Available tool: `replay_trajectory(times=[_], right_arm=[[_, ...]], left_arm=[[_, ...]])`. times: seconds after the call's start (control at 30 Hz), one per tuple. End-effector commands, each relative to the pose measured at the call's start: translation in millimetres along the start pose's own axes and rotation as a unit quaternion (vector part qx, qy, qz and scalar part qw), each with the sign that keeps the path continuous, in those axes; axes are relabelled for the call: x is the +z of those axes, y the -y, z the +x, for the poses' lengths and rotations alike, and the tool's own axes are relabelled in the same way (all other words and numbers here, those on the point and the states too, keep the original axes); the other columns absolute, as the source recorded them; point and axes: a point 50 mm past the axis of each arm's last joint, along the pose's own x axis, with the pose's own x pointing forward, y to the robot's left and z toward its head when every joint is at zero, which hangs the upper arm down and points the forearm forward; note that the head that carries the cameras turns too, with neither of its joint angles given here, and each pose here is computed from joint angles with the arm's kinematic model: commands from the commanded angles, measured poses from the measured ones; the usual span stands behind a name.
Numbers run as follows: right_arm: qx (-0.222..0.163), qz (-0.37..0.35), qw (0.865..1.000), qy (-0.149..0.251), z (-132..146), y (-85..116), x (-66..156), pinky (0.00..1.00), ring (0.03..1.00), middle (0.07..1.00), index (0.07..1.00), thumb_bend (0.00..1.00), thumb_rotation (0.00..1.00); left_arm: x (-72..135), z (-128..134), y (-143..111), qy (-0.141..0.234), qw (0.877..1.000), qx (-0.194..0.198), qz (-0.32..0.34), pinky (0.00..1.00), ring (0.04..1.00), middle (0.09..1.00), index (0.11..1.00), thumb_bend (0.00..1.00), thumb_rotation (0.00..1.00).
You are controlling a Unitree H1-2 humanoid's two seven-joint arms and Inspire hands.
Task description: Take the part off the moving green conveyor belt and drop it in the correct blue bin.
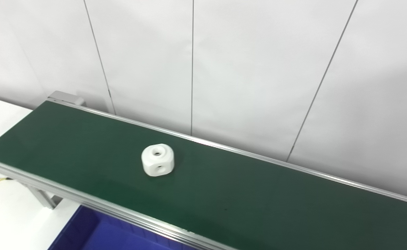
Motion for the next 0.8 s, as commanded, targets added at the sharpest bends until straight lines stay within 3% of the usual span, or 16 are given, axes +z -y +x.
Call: replay_trajectory(times=[0.0, 0.23, 0.5, 0.77], right_arm=[[0.003, -0.002, 0.999, 0.038, 1, -1, 10, 1.00, 1.000, 1.000, 0.999, 1.00, 0.99], [0.002, 0.001, 0.999, 0.039, 1, -3, 10, 1.00, 1.000, 1.000, 1.000, 1.00, 0.97], [0.004, 0.000, 0.999, 0.041, 1, -5, 11, 1.00, 1.000, 1.000, 1.000, 1.00, 0.98], [0.007, -0.003, 0.999, 0.043, 3, -6, 13, 1.00, 1.000, 1.000, 1.000, 1.00, 0.97]], left_arm=[[10, 1, 3, 0.019, 1.000, -0.001, -0.015, 0.78, 0.832, 0.825, 0.799, 1.00, 0.94], [25, -1, 1, 0.044, 0.999, -0.001, -0.020, 0.78, 0.829, 0.828, 0.792, 1.00, 0.90], [92, -2, 0, 0.161, 0.987, -0.004, -0.025, 0.75, 0.808, 0.820, 0.787, 1.00, 0.85], [137, 7, -19, 0.246, 0.969, -0.017, 0.009, 0.79, 0.835, 0.834, 0.787, 1.00, 0.77]])
